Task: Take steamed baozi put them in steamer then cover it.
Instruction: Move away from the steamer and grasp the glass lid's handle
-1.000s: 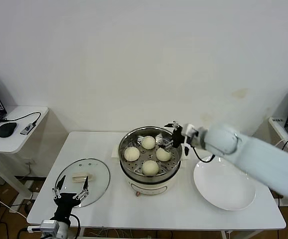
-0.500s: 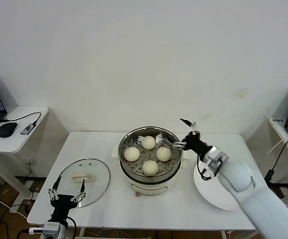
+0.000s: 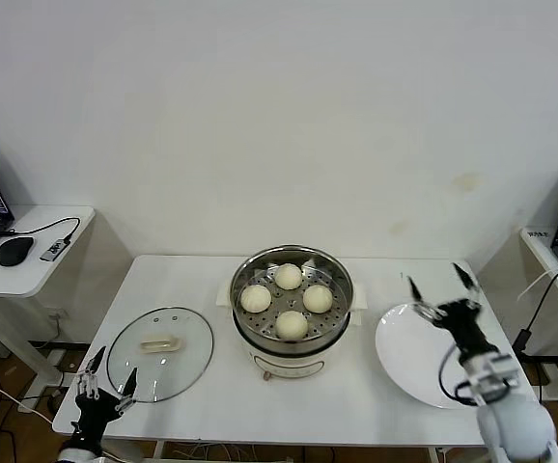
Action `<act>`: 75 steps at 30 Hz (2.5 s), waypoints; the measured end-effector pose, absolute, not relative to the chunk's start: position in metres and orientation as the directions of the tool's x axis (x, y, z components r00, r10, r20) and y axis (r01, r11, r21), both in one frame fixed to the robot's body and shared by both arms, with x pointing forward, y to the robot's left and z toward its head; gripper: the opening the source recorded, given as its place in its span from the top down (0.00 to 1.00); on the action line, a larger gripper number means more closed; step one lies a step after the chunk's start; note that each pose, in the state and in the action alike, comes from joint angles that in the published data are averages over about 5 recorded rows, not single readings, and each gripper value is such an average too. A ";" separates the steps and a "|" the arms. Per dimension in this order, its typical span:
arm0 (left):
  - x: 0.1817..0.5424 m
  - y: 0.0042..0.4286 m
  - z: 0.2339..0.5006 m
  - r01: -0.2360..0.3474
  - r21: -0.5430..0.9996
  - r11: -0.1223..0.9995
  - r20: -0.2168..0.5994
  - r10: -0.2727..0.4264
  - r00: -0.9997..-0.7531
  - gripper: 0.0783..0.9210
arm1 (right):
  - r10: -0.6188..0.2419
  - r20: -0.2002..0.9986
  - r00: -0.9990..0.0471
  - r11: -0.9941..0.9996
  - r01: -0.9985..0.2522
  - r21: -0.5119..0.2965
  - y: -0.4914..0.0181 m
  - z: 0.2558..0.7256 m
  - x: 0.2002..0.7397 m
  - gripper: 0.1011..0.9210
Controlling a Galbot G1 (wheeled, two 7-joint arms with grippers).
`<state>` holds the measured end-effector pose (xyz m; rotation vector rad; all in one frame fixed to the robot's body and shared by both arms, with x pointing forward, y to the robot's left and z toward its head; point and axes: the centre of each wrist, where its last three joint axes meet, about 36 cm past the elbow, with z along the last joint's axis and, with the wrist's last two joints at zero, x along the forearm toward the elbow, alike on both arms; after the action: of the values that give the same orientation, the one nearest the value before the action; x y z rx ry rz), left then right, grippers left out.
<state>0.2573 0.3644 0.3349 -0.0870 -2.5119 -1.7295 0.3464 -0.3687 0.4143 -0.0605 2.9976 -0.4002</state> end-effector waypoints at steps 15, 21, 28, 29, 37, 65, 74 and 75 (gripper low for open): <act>0.313 0.396 0.300 0.160 0.986 0.036 0.158 0.057 -0.986 0.12 | 0.218 -0.043 -0.975 0.931 0.221 -0.291 -0.411 0.387 0.274 0.12; 0.339 0.395 0.291 0.163 0.987 -0.001 0.163 0.069 -0.984 0.12 | 0.264 -0.042 -0.964 0.912 0.264 -0.315 -0.418 0.387 0.257 0.12; 0.363 0.393 0.281 0.168 0.985 -0.024 0.170 0.078 -0.982 0.12 | 0.299 -0.039 -0.954 0.893 0.294 -0.342 -0.424 0.387 0.241 0.12; 0.366 0.393 0.280 0.168 0.985 -0.026 0.170 0.079 -0.982 0.12 | 0.303 -0.038 -0.952 0.891 0.297 -0.345 -0.424 0.386 0.240 0.12; 0.388 0.394 0.274 0.166 0.985 -0.043 0.170 0.082 -0.982 0.12 | 0.318 -0.032 -0.948 0.882 0.308 -0.357 -0.425 0.384 0.233 0.12; 0.424 0.391 0.274 0.174 0.984 -0.041 0.177 0.094 -0.980 0.51 | 0.321 0.002 -0.947 0.875 0.296 -0.382 -0.419 0.372 0.223 0.12; 0.427 0.392 0.267 0.192 0.981 -0.023 0.193 0.088 -0.977 0.64 | 0.316 0.008 -0.949 0.876 0.289 -0.386 -0.418 0.371 0.222 0.12; 0.426 0.392 0.267 0.193 0.981 -0.022 0.194 0.087 -0.977 0.67 | 0.316 0.008 -0.949 0.876 0.288 -0.386 -0.418 0.371 0.222 0.12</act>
<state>0.4264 0.3924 0.2668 -0.3075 -2.1434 -2.1716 0.2217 -0.4179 0.3710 0.5013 3.1116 -0.6229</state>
